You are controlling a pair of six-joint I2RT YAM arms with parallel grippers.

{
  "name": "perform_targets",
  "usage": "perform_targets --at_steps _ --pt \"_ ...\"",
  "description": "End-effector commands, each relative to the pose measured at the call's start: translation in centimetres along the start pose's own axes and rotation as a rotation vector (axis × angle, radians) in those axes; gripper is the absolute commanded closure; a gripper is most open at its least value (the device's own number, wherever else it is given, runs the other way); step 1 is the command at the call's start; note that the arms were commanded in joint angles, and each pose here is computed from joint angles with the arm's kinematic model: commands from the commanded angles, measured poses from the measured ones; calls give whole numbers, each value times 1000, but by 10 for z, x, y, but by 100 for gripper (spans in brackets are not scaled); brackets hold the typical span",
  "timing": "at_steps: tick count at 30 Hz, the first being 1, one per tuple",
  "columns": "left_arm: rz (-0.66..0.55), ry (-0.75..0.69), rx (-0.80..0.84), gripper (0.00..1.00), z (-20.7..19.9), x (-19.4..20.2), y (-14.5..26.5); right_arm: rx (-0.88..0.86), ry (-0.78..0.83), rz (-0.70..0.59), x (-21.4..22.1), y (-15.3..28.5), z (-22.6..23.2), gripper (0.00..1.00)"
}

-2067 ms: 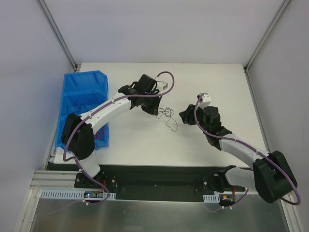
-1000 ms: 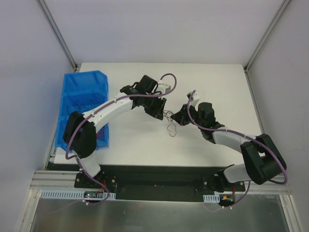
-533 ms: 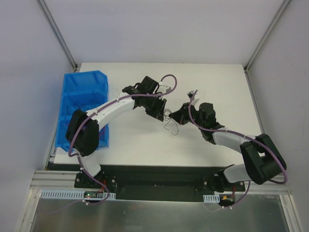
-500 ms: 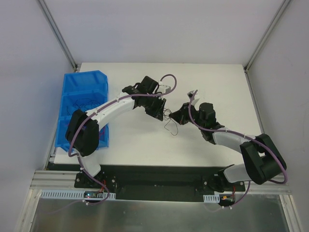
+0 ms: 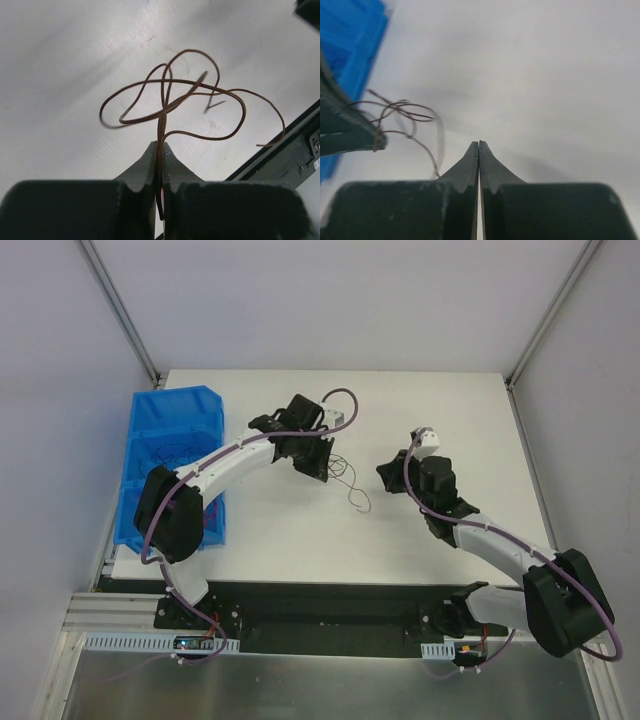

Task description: Untangle the cables

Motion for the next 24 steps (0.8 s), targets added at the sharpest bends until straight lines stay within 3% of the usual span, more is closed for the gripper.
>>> perform_targets --at_steps 1,4,7,10,14,18,24 --pt "-38 9 -114 100 10 -9 23 411 43 -86 -5 19 -35 100" --pt "-34 3 -151 100 13 -8 26 554 37 -140 -8 34 -46 100" --pt "-23 -8 -139 100 13 -7 26 533 32 -163 -12 39 -49 100" --pt "-20 -24 -33 100 5 -9 25 246 67 -85 -11 25 -32 98" --pt "-20 -27 -31 100 6 -9 23 -157 34 57 -6 0 -1 74" --pt "-8 -13 -37 100 7 -7 19 -394 -23 118 -4 -11 20 61" --pt "34 27 5 100 8 -6 6 -559 -51 121 2 -17 44 48"
Point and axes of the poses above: each gripper's point midway between its finger pads, its own y axis back along the fingers, its own z axis along the line the jaws close on, x = y × z, the point moved 10 cm from there along y, back along the fingers, and after that the axes turned 4 degrees about -y, right-handed, at the moved point
